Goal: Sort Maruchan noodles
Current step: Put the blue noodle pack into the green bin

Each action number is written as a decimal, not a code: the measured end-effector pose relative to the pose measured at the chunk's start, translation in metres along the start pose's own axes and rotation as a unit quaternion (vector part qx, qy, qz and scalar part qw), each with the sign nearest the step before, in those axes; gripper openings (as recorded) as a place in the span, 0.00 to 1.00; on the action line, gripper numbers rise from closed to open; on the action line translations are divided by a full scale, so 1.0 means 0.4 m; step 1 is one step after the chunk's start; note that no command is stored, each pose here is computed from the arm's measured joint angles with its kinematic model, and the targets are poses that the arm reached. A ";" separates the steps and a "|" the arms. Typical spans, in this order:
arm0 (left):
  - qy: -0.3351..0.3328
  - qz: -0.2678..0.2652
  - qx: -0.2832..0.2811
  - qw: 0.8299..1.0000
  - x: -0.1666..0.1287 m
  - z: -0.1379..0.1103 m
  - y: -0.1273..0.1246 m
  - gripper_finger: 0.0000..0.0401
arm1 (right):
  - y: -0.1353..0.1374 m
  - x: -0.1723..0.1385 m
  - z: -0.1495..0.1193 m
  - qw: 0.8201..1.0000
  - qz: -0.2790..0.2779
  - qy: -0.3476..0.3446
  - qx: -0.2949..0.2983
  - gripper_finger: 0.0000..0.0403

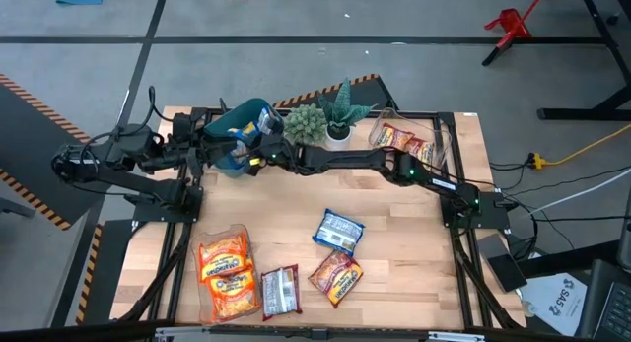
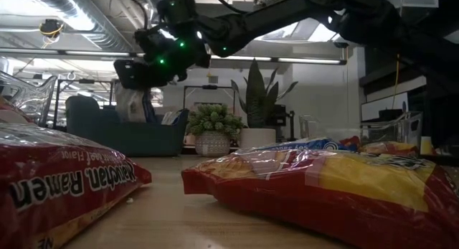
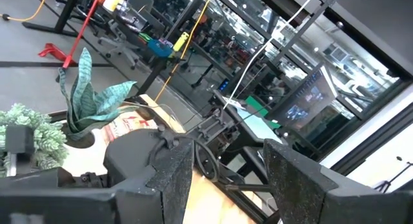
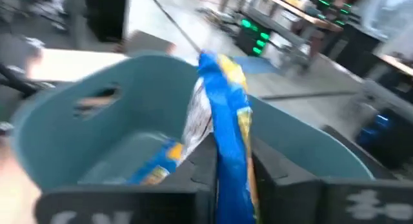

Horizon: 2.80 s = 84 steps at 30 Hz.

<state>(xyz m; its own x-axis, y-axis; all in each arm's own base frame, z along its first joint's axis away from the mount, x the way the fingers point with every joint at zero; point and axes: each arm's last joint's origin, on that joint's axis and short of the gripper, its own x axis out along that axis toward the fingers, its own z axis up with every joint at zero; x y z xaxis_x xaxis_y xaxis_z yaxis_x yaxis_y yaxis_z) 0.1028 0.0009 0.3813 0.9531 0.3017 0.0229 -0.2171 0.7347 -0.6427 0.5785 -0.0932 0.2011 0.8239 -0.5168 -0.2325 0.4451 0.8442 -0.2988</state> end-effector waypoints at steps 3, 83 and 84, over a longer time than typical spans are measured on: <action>0.000 0.000 0.007 1.000 0.000 0.000 0.000 0.45 | -0.005 0.002 0.002 1.000 0.018 -0.007 0.014 0.23; 0.043 0.035 0.003 0.998 -0.001 -0.022 0.018 0.45 | 0.028 0.014 -0.030 0.986 0.105 0.040 -0.127 0.45; 0.043 0.035 0.003 0.998 -0.001 -0.022 0.018 0.45 | 0.032 0.012 -0.024 0.985 0.123 0.031 -0.121 0.49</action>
<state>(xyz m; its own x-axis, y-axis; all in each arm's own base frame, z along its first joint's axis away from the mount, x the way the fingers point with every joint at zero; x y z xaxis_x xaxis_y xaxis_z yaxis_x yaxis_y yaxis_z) 0.1026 0.0009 0.3700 0.9500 0.2997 -0.0879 -0.2851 0.7167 -0.6364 0.5846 -0.0861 0.1872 0.8694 -0.3160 -0.3798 0.1325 0.8897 -0.4369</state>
